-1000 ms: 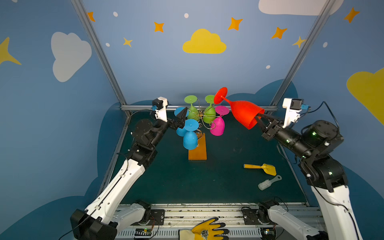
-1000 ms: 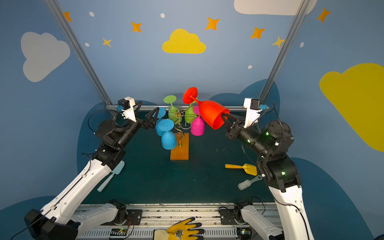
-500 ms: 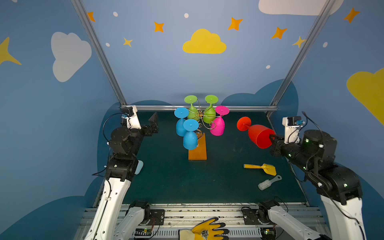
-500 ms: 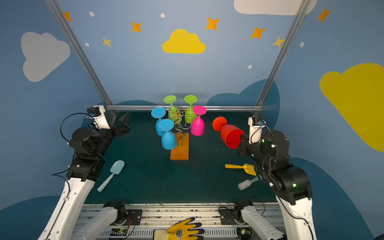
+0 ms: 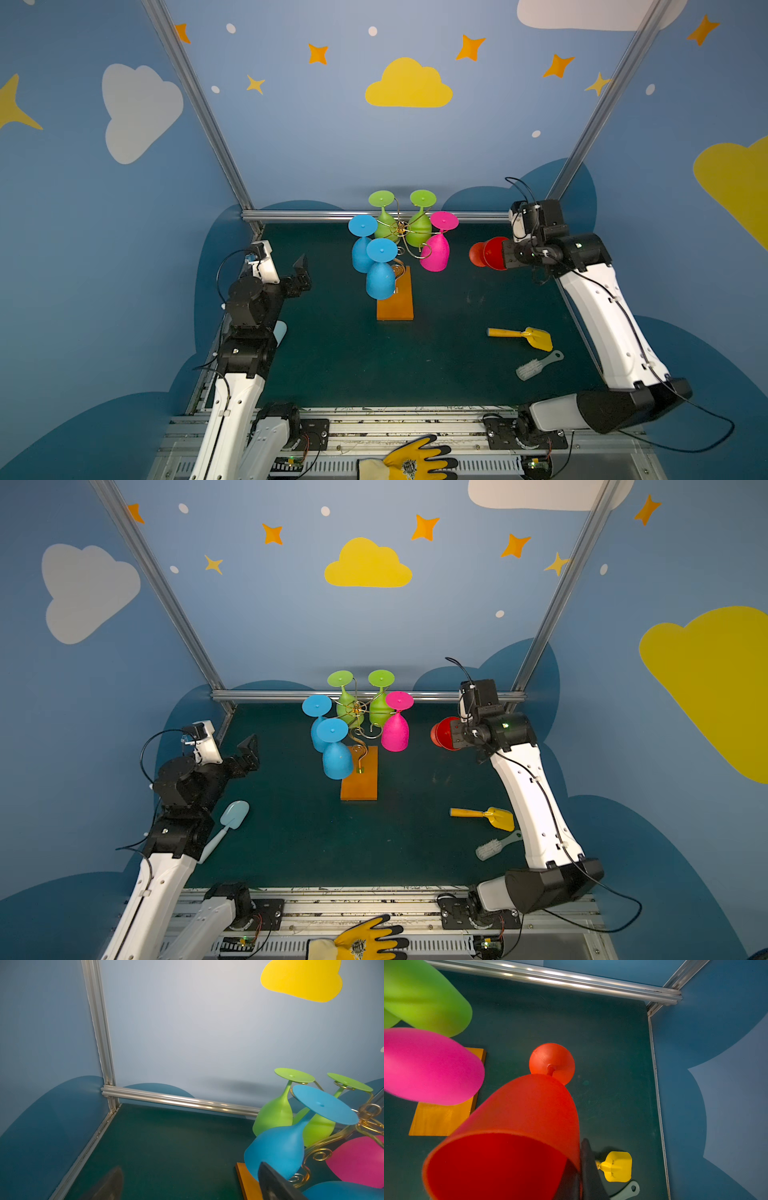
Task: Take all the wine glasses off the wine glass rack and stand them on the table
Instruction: 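Carry the red glass from the rack with the right gripper while the left retracts, then lower the red glass onto the table beside the rack and open the right gripper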
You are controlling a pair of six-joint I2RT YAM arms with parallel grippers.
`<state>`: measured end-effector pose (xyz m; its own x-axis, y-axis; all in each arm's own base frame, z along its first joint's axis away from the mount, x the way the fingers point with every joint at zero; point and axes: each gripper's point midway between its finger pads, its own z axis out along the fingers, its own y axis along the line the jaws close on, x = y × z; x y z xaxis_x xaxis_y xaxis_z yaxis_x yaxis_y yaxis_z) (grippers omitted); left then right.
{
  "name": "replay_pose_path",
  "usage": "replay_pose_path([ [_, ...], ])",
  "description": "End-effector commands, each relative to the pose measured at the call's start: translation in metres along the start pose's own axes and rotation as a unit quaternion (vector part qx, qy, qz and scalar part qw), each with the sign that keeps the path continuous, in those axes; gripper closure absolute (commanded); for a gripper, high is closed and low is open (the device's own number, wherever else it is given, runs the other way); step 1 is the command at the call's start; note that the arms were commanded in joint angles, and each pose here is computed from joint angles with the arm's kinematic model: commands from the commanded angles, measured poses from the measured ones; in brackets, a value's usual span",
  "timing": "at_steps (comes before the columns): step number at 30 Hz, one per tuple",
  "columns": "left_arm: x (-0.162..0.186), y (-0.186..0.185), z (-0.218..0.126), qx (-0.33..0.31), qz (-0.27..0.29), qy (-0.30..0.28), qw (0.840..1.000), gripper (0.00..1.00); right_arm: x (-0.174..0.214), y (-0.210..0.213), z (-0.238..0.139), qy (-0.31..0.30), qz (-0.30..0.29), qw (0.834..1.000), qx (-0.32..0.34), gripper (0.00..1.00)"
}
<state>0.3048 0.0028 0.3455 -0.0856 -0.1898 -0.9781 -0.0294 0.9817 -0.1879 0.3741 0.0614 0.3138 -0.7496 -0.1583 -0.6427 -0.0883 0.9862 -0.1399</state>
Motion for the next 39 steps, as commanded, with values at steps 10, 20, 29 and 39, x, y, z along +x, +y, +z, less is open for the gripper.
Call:
replay_pose_path([
  [10,-0.015,0.006,-0.009,-0.011,-0.006,-0.033,0.999,0.00,-0.031,0.001,0.091,0.069,0.004,0.997,-0.020,1.00],
  [20,-0.016,0.007,-0.011,-0.012,-0.007,-0.043,0.999,0.00,-0.038,0.010,0.162,0.119,0.001,0.992,-0.034,1.00],
  [29,-0.015,0.010,-0.010,-0.016,-0.009,-0.041,0.999,0.00,-0.029,0.018,0.192,0.150,-0.006,0.988,-0.042,1.00],
  [39,-0.015,0.010,-0.010,-0.016,-0.010,-0.041,0.999,0.00,-0.023,0.024,0.199,0.160,0.001,0.985,-0.057,0.96],
])
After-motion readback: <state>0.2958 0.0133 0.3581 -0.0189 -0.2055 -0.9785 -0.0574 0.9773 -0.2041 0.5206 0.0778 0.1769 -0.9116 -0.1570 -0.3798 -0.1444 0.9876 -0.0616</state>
